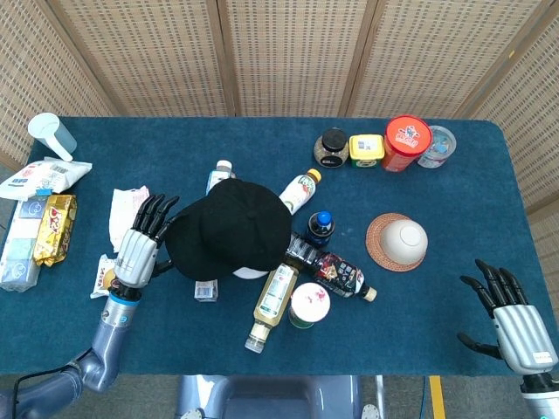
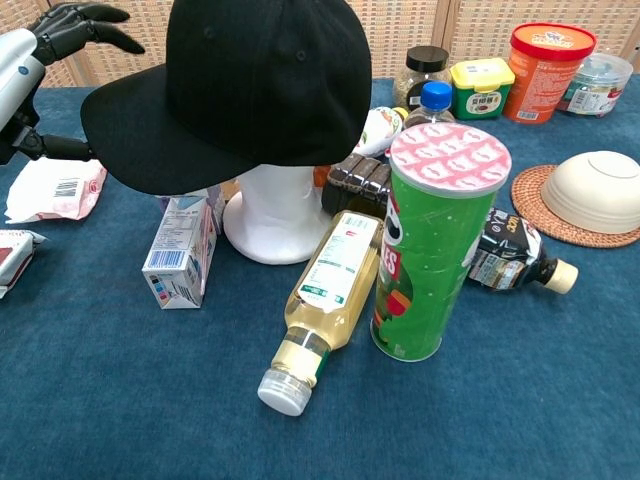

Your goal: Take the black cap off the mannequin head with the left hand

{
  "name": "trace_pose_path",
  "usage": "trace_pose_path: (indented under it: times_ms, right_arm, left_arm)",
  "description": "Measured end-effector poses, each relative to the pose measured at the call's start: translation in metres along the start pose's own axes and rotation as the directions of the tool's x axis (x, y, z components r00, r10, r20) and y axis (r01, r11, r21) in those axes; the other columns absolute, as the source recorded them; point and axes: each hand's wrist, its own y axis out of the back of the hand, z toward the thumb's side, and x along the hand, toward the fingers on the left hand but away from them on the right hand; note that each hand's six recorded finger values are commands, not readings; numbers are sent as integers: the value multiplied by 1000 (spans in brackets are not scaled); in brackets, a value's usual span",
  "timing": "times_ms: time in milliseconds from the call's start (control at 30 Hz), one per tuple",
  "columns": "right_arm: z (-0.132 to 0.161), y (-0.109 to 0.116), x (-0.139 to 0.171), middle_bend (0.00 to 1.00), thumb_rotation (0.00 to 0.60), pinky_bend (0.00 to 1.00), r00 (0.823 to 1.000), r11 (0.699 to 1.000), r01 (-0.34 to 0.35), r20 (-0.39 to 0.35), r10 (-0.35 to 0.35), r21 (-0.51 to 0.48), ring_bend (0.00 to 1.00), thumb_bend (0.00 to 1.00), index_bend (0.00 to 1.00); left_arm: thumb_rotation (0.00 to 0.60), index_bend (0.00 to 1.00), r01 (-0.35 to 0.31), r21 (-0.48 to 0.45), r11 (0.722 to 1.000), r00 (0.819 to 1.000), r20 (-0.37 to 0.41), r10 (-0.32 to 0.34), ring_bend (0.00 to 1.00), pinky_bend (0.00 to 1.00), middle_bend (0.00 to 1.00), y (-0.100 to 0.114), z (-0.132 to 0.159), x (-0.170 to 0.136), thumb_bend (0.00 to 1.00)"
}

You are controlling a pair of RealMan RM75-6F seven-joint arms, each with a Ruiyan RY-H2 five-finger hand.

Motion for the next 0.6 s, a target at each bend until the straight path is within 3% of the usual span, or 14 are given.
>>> trace_pose_path:
  times_ms: [100,300,600]
  right_arm:
    - [0,0,0,0,600,0,1000,1000,0,-1,0,0,0,116,172]
    - [1,0,0,0,600,0,1000,1000,-2,-4,2,-2,0,116,172]
    - [0,0,0,0,600,0,1000,1000,-5,-4,5,-6,0,117,174]
  left_arm:
    - [600,581,-22,-1,1000,1000,4,22,247,363,389,3,-1,-1,432]
    - [600,620,-78,12,997,997,9,78,340,475,420,7,-3,1,441]
    - [600,718,-145,16,989,989,34,145,417,539,518,13,4,7,455]
